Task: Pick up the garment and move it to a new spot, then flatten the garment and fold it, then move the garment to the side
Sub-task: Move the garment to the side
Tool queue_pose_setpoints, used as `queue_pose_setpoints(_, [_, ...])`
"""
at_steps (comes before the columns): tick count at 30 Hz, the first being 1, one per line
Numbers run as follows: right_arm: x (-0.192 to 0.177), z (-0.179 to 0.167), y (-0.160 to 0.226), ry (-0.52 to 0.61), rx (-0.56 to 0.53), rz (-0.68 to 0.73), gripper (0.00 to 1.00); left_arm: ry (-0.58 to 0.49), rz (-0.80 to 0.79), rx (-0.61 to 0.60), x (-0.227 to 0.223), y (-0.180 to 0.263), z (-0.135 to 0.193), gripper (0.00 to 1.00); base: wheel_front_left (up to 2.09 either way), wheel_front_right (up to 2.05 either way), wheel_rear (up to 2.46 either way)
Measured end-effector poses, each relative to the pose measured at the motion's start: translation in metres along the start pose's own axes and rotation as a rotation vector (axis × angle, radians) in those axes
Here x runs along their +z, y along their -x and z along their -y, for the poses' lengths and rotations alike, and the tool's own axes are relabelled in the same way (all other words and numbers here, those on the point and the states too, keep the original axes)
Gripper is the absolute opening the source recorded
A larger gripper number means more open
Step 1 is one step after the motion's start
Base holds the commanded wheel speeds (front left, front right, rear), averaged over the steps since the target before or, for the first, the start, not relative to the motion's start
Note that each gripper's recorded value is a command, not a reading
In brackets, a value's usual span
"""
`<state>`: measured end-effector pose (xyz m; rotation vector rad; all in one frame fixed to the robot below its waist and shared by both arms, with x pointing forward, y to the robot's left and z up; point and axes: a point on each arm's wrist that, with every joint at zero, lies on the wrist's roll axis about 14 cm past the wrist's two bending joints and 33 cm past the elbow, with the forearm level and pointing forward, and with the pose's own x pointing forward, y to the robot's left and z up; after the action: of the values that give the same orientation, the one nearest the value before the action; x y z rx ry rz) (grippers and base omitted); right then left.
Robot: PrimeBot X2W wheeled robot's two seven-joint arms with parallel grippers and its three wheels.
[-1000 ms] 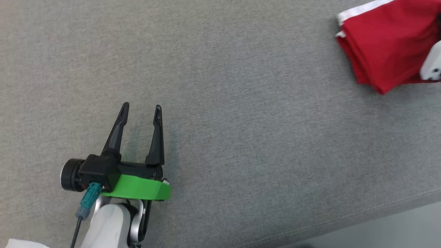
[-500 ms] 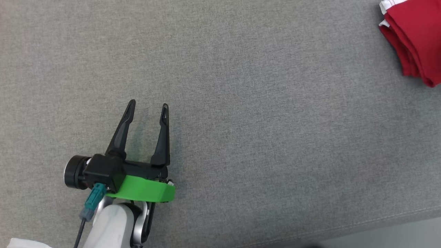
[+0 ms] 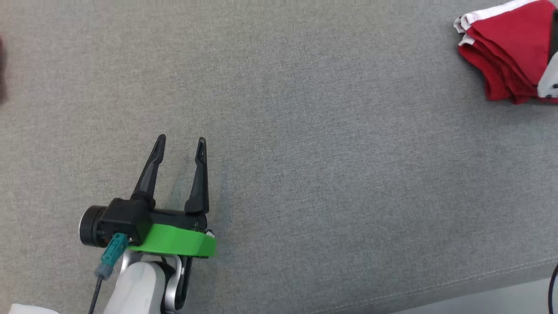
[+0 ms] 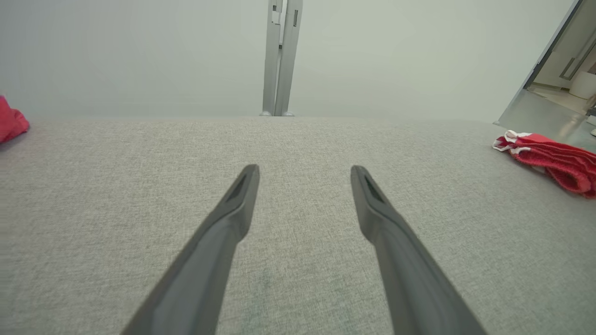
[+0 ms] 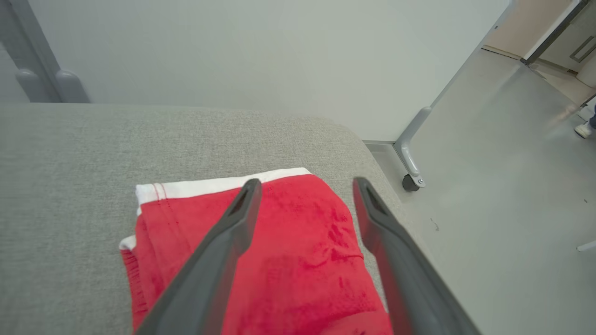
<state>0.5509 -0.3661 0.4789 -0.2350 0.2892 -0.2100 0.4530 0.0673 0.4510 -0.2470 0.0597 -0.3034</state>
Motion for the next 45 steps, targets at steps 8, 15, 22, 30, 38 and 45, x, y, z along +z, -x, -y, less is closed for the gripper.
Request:
queue_pose_setpoints(8, [0.041, -0.057, 0.024, -0.064, 0.118, 0.139, 1.00, -0.003, 0.030, 0.097, 0.018, 0.011, -0.023, 1.00, 0.00, 0.00, 0.00])
queue_pose_setpoints(15, [0.063, -0.109, 0.066, -0.135, 0.233, 0.257, 1.00, 0.005, 0.054, 0.193, 0.031, 0.033, -0.042, 1.00, 0.00, 0.00, 0.00])
queue_pose_setpoints(22, [0.065, -0.141, 0.111, -0.217, 0.299, 0.330, 1.00, -0.003, 0.057, 0.260, 0.035, 0.063, -0.054, 1.00, 0.00, 0.00, 0.00])
queue_pose_setpoints(30, [0.047, -0.159, 0.157, -0.280, 0.321, 0.374, 1.00, -0.010, 0.054, 0.299, 0.033, 0.099, -0.058, 1.00, 0.00, 0.00, 0.00])
queue_pose_setpoints(38, [0.026, -0.161, 0.198, -0.324, 0.333, 0.376, 1.00, 0.022, 0.069, 0.328, 0.034, 0.120, -0.057, 1.00, 0.00, 0.00, 0.00])
queue_pose_setpoints(45, [0.017, -0.166, 0.218, -0.381, 0.358, 0.362, 1.00, 0.025, 0.066, 0.318, 0.032, 0.124, -0.051, 1.00, 0.00, 0.00, 0.00])
